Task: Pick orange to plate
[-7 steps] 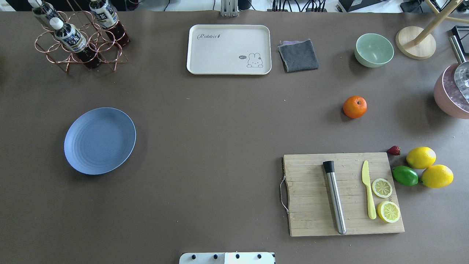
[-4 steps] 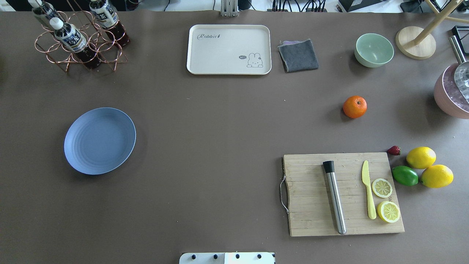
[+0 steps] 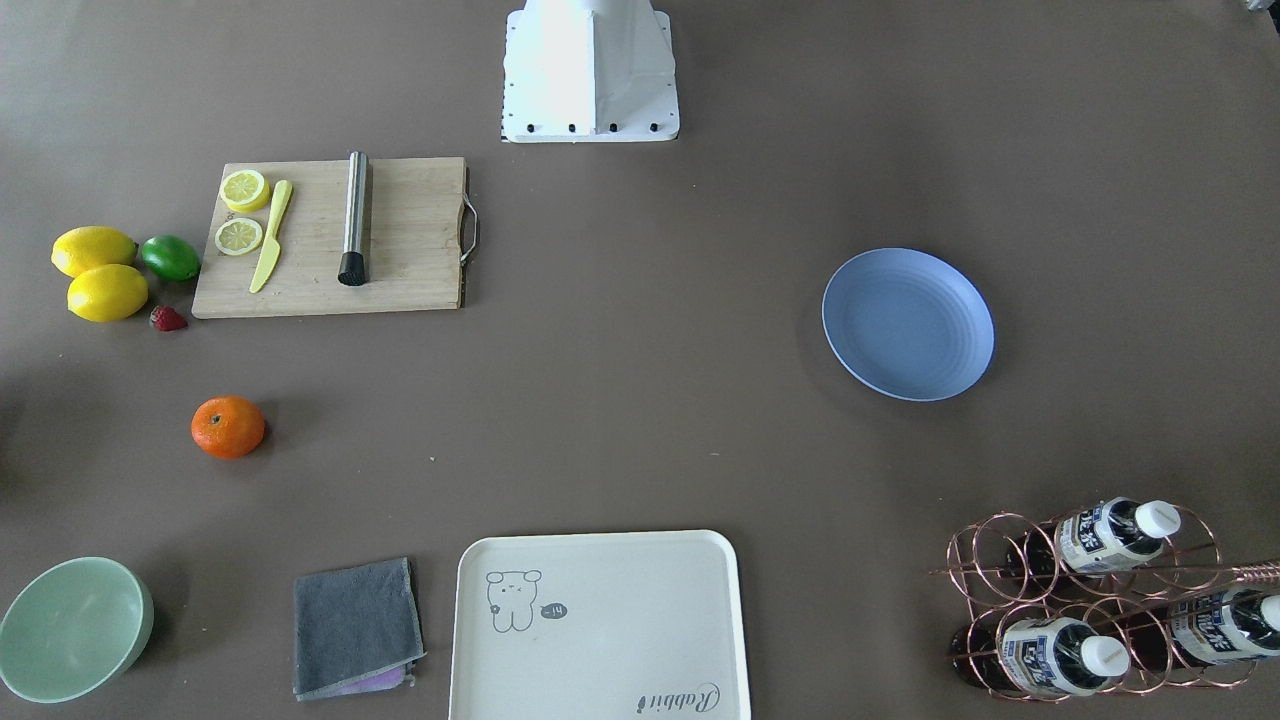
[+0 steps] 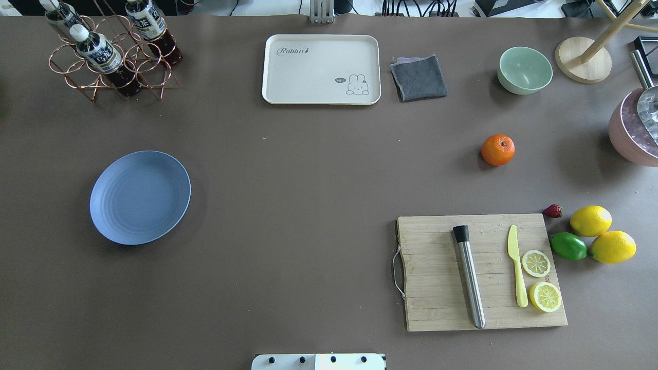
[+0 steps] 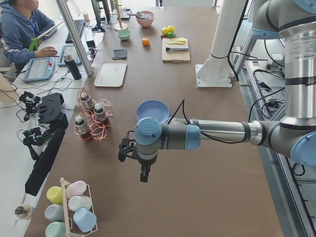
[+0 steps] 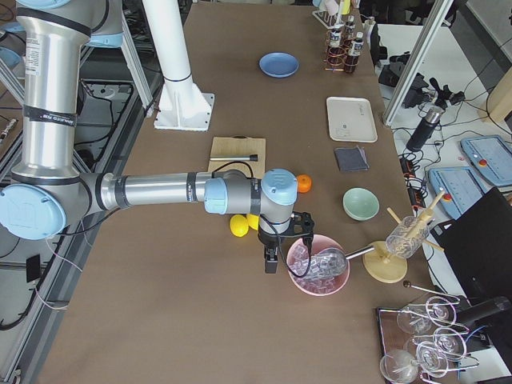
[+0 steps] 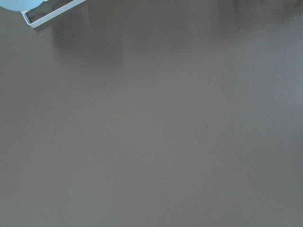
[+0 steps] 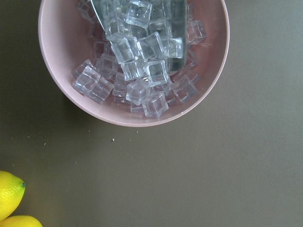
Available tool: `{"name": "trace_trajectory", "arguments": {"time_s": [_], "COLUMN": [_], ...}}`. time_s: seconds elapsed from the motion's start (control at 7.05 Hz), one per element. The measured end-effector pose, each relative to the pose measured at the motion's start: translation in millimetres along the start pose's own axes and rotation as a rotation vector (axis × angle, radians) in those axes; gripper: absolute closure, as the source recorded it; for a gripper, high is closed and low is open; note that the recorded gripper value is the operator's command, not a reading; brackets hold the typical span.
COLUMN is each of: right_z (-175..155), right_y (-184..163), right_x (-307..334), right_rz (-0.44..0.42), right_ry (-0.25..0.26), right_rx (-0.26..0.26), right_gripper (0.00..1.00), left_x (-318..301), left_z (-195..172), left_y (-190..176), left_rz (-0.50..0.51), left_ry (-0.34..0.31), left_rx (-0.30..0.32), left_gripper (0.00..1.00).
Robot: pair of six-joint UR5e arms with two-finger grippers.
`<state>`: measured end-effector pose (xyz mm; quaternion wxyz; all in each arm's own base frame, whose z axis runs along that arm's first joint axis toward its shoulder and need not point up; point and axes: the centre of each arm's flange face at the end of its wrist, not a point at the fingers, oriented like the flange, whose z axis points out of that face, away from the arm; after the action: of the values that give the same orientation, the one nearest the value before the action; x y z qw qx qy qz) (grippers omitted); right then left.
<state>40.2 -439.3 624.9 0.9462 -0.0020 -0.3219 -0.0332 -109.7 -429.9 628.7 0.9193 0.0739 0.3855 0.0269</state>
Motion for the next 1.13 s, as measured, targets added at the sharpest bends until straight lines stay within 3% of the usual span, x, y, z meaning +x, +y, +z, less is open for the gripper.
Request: {"name": "trace_trajectory", "arguments": {"time_s": [0.85,1.13], "right_z": [-13.5,-30.5], "right_y": [-16.6,-26.9], "right_x": [-10.7,-26.9], "right_rz": [-0.119,-0.153], "right_ry": [-0.002,-0.026], "right_rx": [0.165,0.207], "right_gripper": [0.00,0.00], "left_x": [13.9,27.5], "left_z": [-20.0,-21.9], "left_y": [-35.5,-40.8], "left_rz": [0.170,0.228], "left_ry": [-0.023,0.008], "left_rx": [0.162,0.210], "left_gripper": [0.02,0.02]}}
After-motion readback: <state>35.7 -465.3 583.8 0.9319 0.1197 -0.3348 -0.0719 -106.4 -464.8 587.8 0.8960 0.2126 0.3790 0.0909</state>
